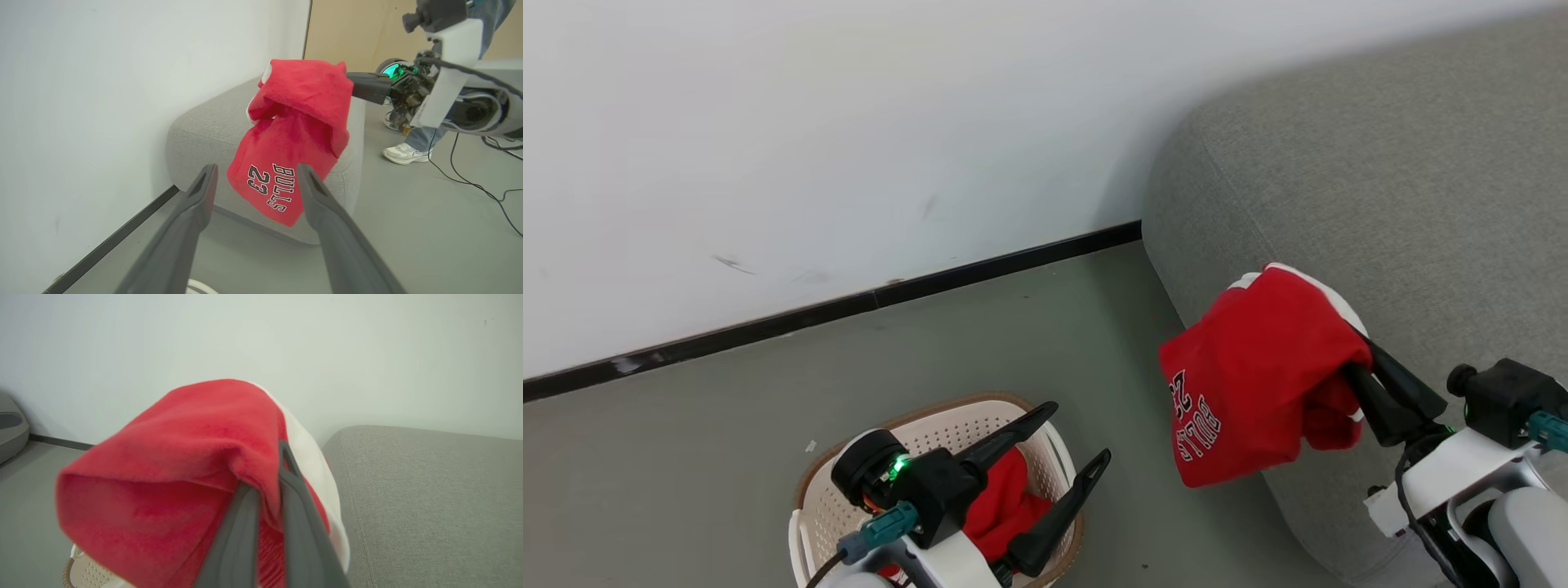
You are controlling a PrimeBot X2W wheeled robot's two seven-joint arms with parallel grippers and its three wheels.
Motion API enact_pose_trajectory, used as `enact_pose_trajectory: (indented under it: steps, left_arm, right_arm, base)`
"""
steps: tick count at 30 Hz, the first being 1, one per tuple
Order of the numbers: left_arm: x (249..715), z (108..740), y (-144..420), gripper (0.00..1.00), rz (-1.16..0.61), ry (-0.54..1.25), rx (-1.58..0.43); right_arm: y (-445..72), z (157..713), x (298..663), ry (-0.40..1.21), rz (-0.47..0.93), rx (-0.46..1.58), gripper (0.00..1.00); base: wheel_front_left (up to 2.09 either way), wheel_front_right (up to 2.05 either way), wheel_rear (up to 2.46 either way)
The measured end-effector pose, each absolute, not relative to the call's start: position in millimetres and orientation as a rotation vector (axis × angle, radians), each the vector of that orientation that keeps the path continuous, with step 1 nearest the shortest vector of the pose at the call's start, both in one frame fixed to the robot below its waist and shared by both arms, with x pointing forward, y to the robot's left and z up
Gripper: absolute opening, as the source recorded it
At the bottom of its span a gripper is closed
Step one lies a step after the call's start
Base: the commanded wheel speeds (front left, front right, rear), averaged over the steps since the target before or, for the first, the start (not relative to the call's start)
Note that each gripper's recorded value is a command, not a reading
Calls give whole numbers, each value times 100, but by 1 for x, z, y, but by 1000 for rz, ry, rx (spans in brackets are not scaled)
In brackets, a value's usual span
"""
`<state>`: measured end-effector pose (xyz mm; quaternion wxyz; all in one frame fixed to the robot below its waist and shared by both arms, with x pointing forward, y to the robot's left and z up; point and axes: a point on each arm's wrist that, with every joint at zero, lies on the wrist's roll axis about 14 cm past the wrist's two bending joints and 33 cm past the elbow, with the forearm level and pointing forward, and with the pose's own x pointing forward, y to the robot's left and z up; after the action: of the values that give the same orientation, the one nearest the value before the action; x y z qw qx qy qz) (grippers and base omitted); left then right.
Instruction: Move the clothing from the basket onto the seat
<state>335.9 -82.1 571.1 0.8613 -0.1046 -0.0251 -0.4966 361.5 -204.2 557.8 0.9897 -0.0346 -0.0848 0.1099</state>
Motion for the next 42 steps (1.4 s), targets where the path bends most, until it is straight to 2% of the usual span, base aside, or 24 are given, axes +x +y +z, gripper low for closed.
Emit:
enact_pose_trajectory:
  steps: [10,21,42]
  left_arm:
    - [324,567,-93,100,-1079,-29,-236]
    - [315,564,-103,100,-1110,-7,-262]
    - [320,558,-99,100,-1087,28,-298]
  right_arm:
    - [-246,569,347,-195,94,-87,0]
    - [-296,574,337,-208,-64,6,0]
    - [-366,590,372,-256,-252,272,0]
  base:
    - [0,0,0]
    - [0,0,0]
    - [0,0,0]
